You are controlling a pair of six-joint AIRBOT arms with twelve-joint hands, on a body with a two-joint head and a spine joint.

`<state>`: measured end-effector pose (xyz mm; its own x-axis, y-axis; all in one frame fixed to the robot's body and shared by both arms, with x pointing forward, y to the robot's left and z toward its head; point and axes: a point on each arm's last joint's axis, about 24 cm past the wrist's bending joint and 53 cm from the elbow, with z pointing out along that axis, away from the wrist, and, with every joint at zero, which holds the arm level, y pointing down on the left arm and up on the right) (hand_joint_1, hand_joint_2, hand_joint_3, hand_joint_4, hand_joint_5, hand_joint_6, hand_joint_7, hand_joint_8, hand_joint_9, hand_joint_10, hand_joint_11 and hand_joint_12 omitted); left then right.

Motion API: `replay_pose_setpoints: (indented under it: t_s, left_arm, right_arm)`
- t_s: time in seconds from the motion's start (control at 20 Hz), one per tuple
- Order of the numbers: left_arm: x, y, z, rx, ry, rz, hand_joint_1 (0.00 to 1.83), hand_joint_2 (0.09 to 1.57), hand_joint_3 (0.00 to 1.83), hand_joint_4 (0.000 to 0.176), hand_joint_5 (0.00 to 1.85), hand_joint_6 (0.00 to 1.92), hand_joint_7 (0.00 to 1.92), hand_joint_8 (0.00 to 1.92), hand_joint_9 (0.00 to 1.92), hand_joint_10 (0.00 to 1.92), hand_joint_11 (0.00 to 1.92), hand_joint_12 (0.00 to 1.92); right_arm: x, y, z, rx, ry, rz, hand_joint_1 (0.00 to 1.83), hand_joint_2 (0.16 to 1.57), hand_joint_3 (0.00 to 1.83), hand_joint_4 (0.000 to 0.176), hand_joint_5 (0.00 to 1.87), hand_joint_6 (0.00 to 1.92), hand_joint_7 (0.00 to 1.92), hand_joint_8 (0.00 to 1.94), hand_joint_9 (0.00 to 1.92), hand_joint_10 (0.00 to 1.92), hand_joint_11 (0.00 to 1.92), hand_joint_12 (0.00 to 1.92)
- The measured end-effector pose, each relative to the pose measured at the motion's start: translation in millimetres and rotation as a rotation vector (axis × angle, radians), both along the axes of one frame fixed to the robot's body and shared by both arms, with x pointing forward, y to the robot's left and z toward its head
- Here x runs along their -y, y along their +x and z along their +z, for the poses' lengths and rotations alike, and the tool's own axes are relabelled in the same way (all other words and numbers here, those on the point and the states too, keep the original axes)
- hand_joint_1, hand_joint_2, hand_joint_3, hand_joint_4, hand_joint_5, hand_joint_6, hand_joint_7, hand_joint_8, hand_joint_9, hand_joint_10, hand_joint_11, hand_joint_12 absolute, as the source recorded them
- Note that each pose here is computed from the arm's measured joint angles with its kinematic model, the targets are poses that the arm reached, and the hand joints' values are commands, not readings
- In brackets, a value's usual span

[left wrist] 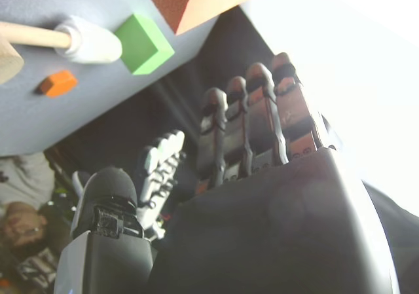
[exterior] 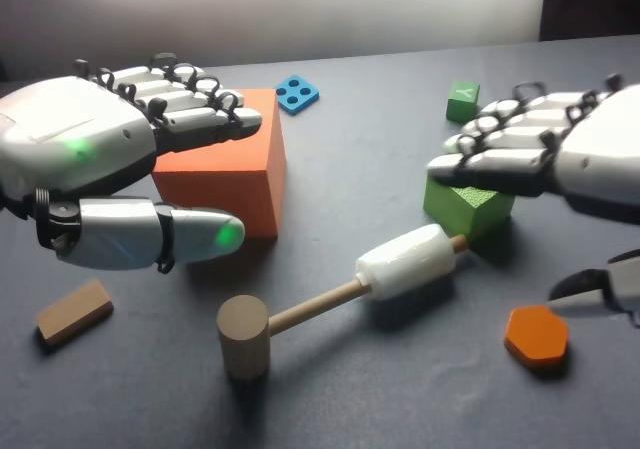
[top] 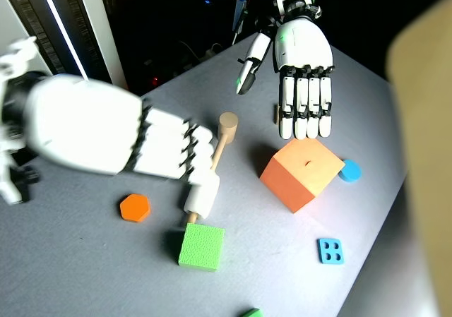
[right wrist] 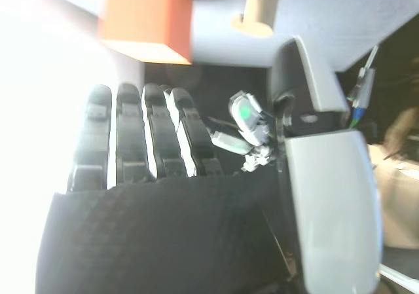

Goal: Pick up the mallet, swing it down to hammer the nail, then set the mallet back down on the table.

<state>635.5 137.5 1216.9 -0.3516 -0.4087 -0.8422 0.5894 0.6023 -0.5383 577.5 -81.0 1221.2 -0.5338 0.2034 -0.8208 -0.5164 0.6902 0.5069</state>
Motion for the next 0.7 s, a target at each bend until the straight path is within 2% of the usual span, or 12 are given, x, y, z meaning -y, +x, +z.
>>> replay_pose_setpoints:
  t_s: [0.1, 0.2, 0.3, 0.45, 0.6, 0.7]
  left_arm:
    - [1.5, -1.1, 0.8, 0.001, -0.005, -0.004, 0.00, 1.25, 0.00, 0.000, 0.29, 0.01, 0.25, 0.01, 0.20, 0.01, 0.15, 0.04]
    - [1.3, -1.1, 1.1, 0.002, -0.005, -0.004, 0.00, 1.26, 0.01, 0.000, 0.29, 0.01, 0.25, 0.01, 0.21, 0.01, 0.15, 0.04]
    - [1.2, -1.1, 1.2, 0.002, -0.006, -0.003, 0.00, 1.27, 0.00, 0.000, 0.34, 0.00, 0.34, 0.01, 0.31, 0.01, 0.22, 0.07]
    - [1.4, -1.3, 1.6, 0.004, -0.007, -0.004, 0.00, 1.27, 0.00, 0.000, 0.41, 0.00, 0.45, 0.01, 0.41, 0.01, 0.28, 0.09]
    - [2.0, -2.4, 0.2, 0.006, 0.000, -0.009, 0.00, 1.27, 0.00, 0.000, 0.44, 0.01, 0.48, 0.01, 0.43, 0.01, 0.29, 0.10]
    - [6.8, -10.2, -8.9, -0.018, 0.003, -0.025, 0.00, 1.29, 0.00, 0.000, 0.54, 0.00, 0.64, 0.01, 0.59, 0.02, 0.40, 0.12]
  right_arm:
    - [-4.4, 0.4, 3.3, 0.037, -0.012, 0.014, 0.80, 0.99, 0.00, 0.000, 0.15, 0.00, 0.13, 0.02, 0.10, 0.01, 0.00, 0.23]
    - [-9.0, 0.5, 6.2, 0.069, -0.009, 0.019, 0.80, 0.99, 0.00, 0.000, 0.21, 0.01, 0.23, 0.02, 0.19, 0.02, 0.00, 0.39]
    - [-7.6, 3.1, 10.2, 0.093, -0.002, 0.008, 0.83, 0.98, 0.00, 0.000, 0.28, 0.02, 0.32, 0.02, 0.27, 0.03, 0.00, 0.52]
    - [-6.1, 4.4, 11.5, 0.104, -0.001, 0.003, 0.79, 0.98, 0.00, 0.000, 0.31, 0.01, 0.38, 0.02, 0.34, 0.03, 0.00, 0.64]
    - [-6.7, 4.2, 11.4, 0.104, -0.002, 0.004, 0.79, 0.95, 0.00, 0.000, 0.37, 0.02, 0.44, 0.02, 0.40, 0.04, 0.00, 0.75]
    - [-7.3, 4.3, 11.9, 0.108, -0.001, 0.005, 0.79, 0.96, 0.00, 0.000, 0.40, 0.02, 0.48, 0.03, 0.45, 0.06, 0.00, 0.94]
